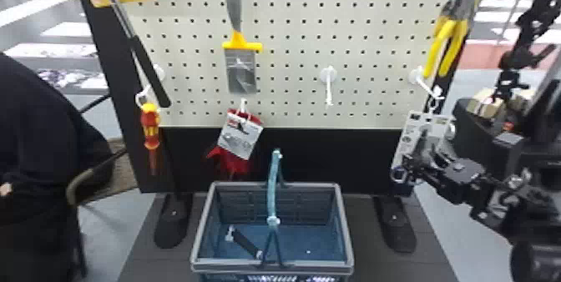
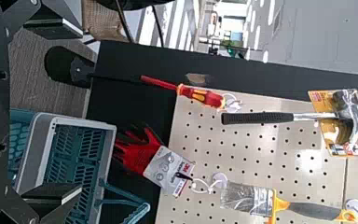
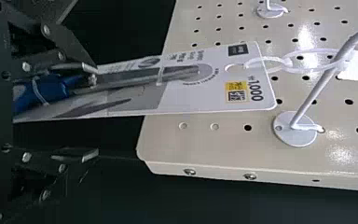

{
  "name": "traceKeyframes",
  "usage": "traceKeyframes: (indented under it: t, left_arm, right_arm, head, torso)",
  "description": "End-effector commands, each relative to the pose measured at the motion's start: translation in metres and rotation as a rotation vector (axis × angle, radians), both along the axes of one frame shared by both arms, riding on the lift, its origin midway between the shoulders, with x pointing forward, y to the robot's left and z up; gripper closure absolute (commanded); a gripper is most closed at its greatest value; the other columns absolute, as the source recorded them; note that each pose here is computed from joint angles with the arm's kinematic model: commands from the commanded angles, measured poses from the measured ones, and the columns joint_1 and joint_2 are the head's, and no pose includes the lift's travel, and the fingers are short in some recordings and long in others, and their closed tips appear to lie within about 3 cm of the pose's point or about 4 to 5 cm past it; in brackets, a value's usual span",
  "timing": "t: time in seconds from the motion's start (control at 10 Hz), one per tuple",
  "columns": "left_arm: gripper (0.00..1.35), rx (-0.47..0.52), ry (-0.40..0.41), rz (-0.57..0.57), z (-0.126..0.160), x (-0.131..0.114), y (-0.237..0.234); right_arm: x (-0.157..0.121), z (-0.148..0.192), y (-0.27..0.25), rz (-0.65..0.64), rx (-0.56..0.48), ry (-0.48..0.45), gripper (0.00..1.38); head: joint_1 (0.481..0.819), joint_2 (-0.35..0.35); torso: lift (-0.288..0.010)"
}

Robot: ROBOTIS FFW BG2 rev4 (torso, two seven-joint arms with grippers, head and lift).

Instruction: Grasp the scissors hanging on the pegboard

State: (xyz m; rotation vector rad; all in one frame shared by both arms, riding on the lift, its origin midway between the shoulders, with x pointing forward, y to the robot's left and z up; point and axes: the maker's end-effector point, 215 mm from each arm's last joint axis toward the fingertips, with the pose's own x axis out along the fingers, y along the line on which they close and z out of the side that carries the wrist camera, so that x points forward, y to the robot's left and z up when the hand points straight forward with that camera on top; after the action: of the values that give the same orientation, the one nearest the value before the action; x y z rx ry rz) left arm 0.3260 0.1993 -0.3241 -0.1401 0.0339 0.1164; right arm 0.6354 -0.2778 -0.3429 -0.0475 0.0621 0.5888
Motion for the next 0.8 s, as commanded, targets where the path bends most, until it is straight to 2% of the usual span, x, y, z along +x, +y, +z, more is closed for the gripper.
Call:
traceKeyframes:
  t: [0.0, 0.7]
  left_arm:
    - [0.14, -0.001, -0.001, 0.000, 0.0004, 0.0000, 0.0002]
    - [0.14, -0.001, -0.001, 0.000, 0.0004, 0.0000, 0.0002]
  right_arm:
    - [-0.0027, -0.0018, 0.0012, -0.005, 0.007, -0.002, 1.29]
    - [-0.0060, -0.0074, 0.0032, -0.006, 0.021, 0.007, 1.30]
  head:
    - [0.549, 0.000]
    - [0.549, 0.000]
  torso:
    - [-0.100]
    - [-0.100]
